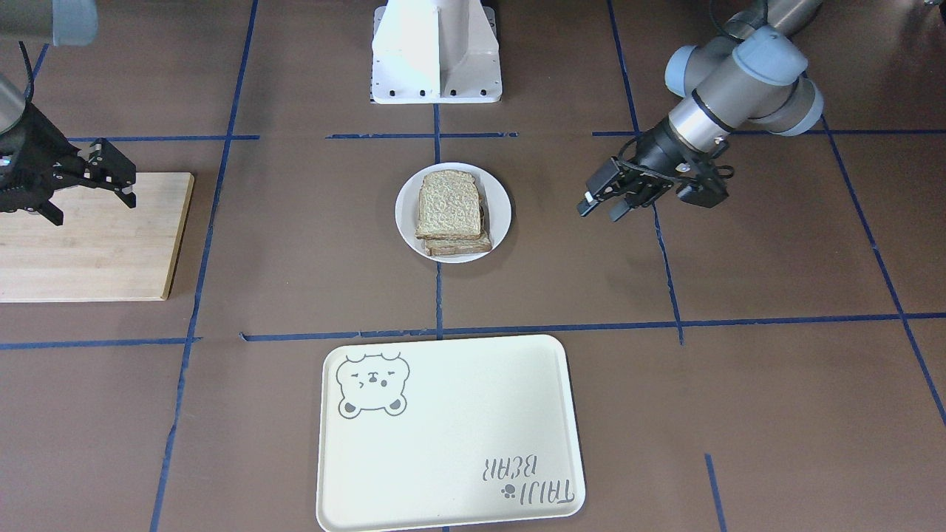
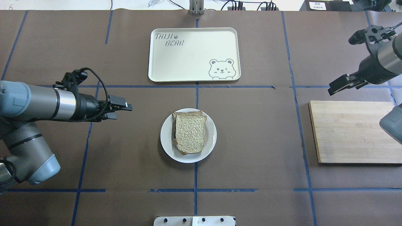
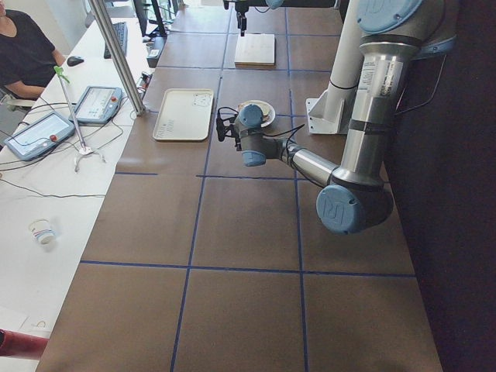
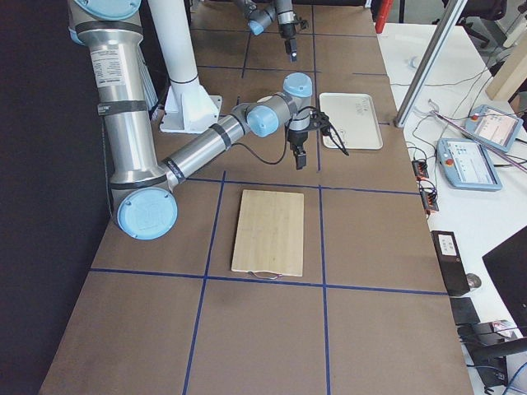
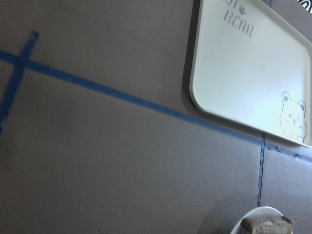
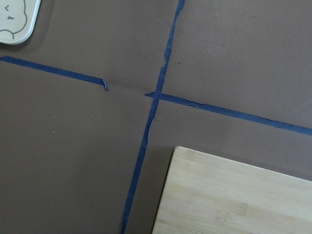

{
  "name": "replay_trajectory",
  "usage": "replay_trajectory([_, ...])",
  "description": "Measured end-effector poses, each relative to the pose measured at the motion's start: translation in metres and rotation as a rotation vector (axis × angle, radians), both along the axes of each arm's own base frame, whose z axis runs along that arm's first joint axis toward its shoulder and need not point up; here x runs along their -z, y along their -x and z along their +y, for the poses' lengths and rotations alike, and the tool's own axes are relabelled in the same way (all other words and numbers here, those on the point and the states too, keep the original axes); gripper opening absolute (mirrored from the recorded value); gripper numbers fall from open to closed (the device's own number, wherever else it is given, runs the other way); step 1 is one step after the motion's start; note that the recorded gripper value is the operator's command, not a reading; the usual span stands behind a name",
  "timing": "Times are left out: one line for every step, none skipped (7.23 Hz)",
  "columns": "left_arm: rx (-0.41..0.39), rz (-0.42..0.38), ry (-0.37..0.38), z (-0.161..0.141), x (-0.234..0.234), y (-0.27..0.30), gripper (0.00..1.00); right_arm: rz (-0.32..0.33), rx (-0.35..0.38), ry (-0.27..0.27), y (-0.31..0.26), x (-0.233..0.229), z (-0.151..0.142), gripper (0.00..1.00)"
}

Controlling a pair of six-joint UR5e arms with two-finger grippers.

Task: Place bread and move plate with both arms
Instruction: 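Withdraw the right gripper toward the board while the left gripper reaches toward the plate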

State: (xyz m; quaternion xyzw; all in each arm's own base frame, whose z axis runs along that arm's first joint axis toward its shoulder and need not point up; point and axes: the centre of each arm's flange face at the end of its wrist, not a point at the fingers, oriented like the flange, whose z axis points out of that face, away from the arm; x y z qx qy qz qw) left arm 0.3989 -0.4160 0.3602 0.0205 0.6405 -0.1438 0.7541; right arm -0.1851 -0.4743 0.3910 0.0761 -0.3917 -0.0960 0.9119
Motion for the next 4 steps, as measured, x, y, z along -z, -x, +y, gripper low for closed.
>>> replay_trajectory([-0.011,0.028,0.021,0.01,0.015,-0.024,0.69,-0.008,0.007,0.005,-0.009,-0.006,0.001,1.0])
replay_trajectory([-0.008,0.054,0.038,0.018,0.029,-0.044,0.68,-0.01,0.01,0.007,-0.015,-0.01,0.001,1.0])
replay_trajectory([0.001,0.069,0.054,0.025,0.038,-0.063,0.63,-0.011,0.011,0.008,-0.017,-0.012,0.001,1.0])
replay_trajectory([0.013,0.075,0.061,0.029,0.039,-0.081,0.63,-0.011,0.01,0.008,-0.018,-0.013,0.001,1.0])
